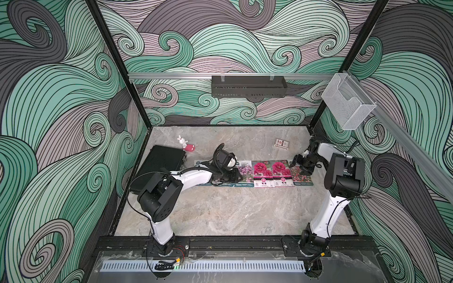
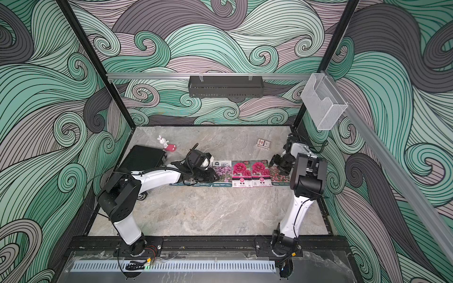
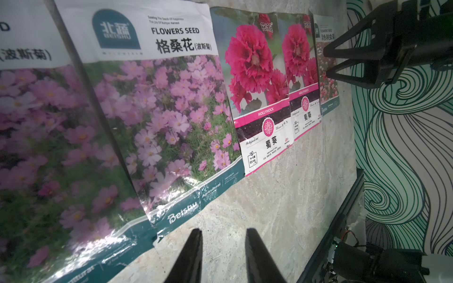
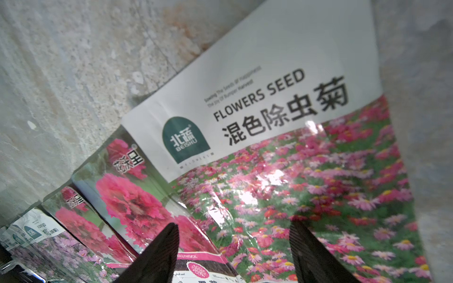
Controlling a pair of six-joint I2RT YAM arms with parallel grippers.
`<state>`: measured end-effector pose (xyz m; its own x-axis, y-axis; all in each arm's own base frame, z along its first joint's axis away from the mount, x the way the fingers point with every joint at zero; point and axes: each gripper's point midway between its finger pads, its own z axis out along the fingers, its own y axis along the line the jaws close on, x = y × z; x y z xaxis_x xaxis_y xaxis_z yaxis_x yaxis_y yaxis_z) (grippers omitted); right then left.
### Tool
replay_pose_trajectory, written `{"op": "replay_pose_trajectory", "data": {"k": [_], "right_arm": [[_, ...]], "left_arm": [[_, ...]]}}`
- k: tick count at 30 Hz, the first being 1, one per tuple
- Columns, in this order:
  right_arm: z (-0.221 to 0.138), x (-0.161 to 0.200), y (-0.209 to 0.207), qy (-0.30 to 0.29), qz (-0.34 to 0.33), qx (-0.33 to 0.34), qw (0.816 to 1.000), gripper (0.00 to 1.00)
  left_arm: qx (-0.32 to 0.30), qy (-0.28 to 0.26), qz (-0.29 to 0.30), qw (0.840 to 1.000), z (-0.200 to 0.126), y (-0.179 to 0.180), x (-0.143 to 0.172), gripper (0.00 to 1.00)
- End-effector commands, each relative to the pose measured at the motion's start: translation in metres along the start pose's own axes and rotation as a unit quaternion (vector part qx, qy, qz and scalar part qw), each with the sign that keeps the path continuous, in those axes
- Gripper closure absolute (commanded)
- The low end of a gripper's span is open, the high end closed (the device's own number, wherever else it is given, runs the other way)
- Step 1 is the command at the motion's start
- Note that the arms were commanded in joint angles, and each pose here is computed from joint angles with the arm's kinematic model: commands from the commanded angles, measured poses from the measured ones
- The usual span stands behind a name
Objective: Arrange the seed packets in a row
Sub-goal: Adjust the seed packet at the center of the board.
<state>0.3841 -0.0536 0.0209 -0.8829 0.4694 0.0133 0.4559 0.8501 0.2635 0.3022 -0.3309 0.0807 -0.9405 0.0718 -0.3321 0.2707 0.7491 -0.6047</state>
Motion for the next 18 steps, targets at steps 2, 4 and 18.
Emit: {"op": "replay_pose_trajectory", "data": {"k": [2, 4, 18], "right_arm": [[0.005, 0.004, -0.016, 0.018, -0.001, 0.032, 0.999, 0.27], [0.003, 0.002, -0.022, 0.017, -0.006, 0.049, 0.999, 0.27], [0.001, 0.000, -0.019, 0.015, -0.008, 0.043, 0.999, 0.27]], "left_arm": [[0.006, -0.003, 0.002, 1.000, -0.001, -0.005, -0.001, 0.69], [0.006, -0.002, 0.001, 1.000, 0.000, -0.004, -0.001, 0.68], [0.005, 0.001, 0.002, 1.000, 0.001, -0.005, -0.001, 0.69]]}}
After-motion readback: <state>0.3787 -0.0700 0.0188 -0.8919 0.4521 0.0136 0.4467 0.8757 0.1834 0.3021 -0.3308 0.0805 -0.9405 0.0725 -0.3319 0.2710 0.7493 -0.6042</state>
